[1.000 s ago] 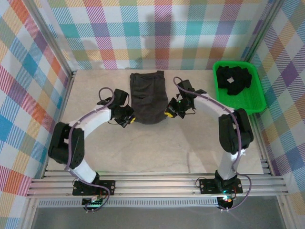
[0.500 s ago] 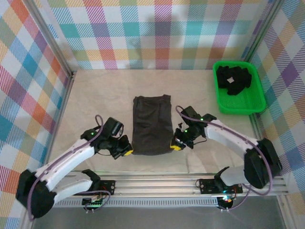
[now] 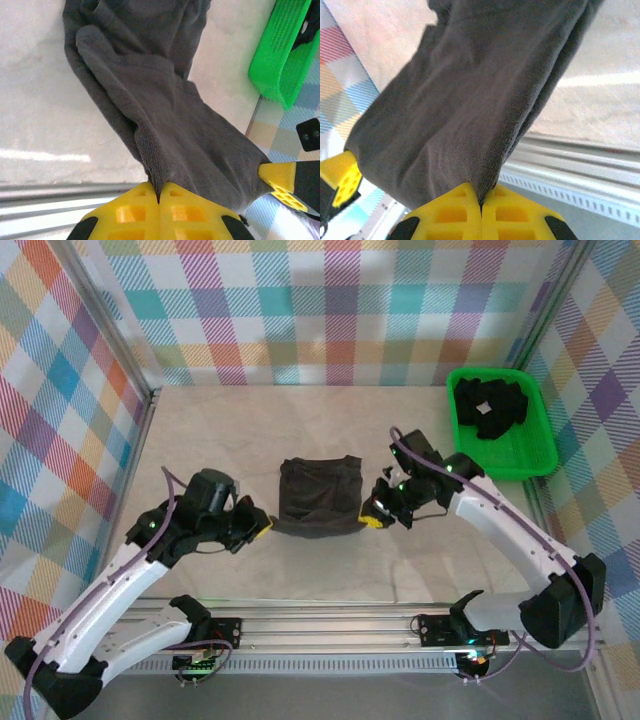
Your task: Fold and stack the t-shirts
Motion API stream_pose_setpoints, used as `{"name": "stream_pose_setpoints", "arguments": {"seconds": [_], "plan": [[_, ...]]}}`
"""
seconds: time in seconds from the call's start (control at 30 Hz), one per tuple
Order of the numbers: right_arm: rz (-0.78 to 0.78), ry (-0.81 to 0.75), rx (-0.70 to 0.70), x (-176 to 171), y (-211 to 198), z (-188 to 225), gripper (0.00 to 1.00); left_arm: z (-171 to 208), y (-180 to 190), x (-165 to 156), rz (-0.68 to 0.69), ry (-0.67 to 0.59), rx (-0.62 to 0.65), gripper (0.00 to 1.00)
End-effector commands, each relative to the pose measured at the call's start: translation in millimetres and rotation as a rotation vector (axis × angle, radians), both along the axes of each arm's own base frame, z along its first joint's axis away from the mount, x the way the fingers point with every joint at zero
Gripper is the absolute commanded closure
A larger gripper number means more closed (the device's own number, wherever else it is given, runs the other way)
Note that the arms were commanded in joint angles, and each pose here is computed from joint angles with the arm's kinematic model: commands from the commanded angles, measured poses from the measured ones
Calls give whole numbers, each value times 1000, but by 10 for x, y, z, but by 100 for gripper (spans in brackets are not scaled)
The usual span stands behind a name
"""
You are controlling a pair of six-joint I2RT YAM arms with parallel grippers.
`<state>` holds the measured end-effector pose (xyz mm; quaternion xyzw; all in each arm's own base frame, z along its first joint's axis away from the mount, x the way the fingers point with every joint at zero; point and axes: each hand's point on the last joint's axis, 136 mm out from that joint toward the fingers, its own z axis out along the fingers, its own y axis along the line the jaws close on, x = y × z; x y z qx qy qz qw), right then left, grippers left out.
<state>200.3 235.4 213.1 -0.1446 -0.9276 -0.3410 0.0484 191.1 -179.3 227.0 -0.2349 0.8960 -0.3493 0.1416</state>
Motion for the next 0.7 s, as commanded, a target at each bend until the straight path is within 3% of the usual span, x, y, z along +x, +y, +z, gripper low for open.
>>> {"name": "stream_pose_setpoints", "arguments": {"seconds": [0.0,0.2,0.4,0.5,0.53,0.6,0.63,0.67], "plan": [[-60,0,-34,307,-45,60,100,143,47,365,75,-69,57,100],[-131,-23,-23,1082,-24,-28,100,115,121,1266,155,-114,61,100],[-166,-31,-43,1985,29,-423,100,-333,158,2195,141,-75,134,100],[-125,-178,-91,2502,35,-568,88,-493,176,2583,130,-76,173,99],[-99,-237,-119,2642,44,-592,80,-523,196,2689,130,-83,180,90],[-92,-261,-131,2796,5,-613,66,-526,224,2819,122,-117,185,55],[-97,-260,-146,2834,-32,-604,63,-513,262,2843,123,-137,197,46],[-101,-261,-154,2848,-65,-578,61,-472,282,2842,120,-157,200,43]]}}
